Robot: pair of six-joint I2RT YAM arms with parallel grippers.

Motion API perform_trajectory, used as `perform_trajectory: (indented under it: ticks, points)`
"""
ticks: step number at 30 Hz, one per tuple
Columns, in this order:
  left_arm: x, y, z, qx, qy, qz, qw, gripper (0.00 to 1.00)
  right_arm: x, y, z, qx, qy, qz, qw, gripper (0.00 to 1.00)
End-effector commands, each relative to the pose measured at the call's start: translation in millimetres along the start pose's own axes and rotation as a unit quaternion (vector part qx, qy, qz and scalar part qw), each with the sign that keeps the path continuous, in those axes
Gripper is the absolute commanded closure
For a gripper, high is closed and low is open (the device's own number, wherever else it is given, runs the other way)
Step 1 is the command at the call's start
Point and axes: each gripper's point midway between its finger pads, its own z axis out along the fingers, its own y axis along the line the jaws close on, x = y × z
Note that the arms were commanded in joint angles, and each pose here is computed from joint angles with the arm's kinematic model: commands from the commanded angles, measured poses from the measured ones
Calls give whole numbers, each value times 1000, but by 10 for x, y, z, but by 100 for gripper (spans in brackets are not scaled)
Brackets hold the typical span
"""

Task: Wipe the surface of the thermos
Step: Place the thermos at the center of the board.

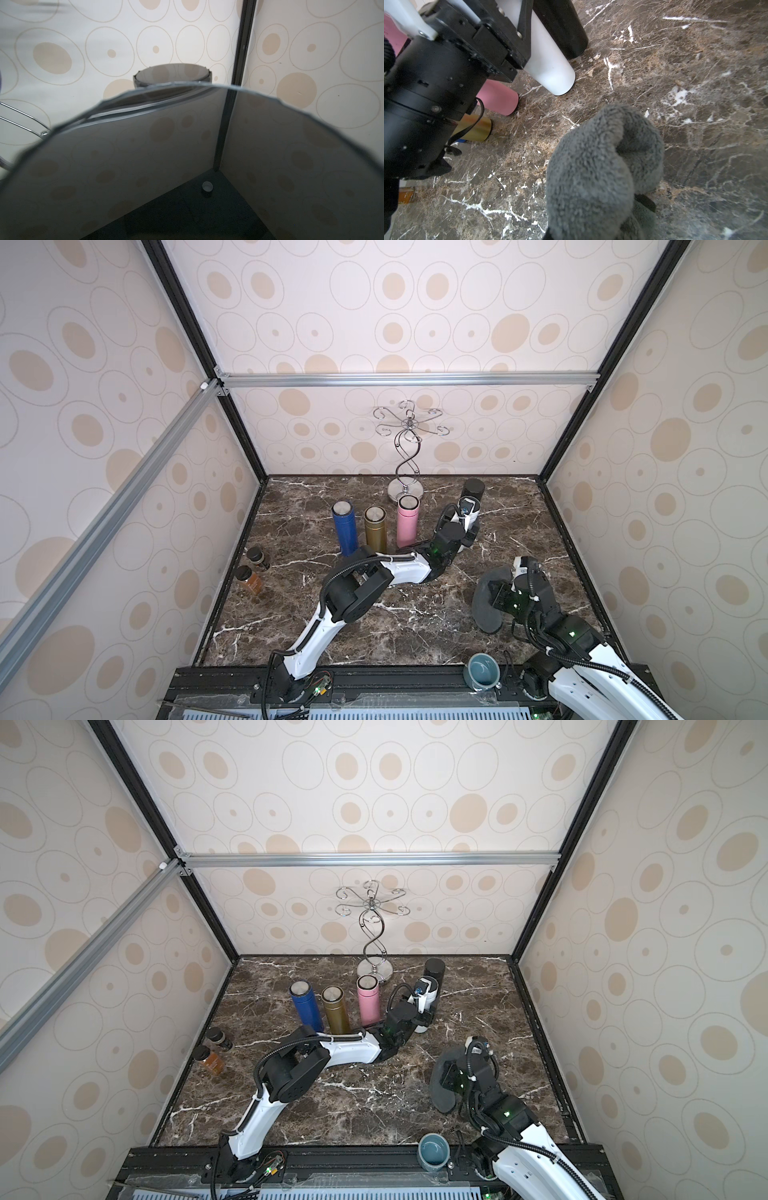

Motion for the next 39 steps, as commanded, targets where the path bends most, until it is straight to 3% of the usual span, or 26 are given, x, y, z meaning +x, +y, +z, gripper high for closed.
perform_trajectory:
  ticks: [1,4,5,10,19,21,39]
  points:
    - [-305,22,92,-2,-37,-31,999,100,-82,45,-40,-8,-12,2,1000,100]
    - [-266,41,109,-3,-32,-34,999,98,-84,51,-40,-9,-12,2,1000,100]
    - [-265,52,106,-5,-33,-35,999,92,-82,48,-41,-9,-12,2,1000,100]
    - [-241,87,119,-11,-29,-37,999,44,-81,52,-37,-9,-11,1,1000,100]
    - [-248,134,87,-19,-32,-34,999,5,-86,72,-24,-13,-12,3,1000,100]
    - [-250,142,75,-20,-33,-34,999,0,-72,73,-16,-14,-9,4,1000,100]
    - [-295,292,-313,-17,-42,-35,998,0,-114,149,-33,-24,-8,1,1000,100]
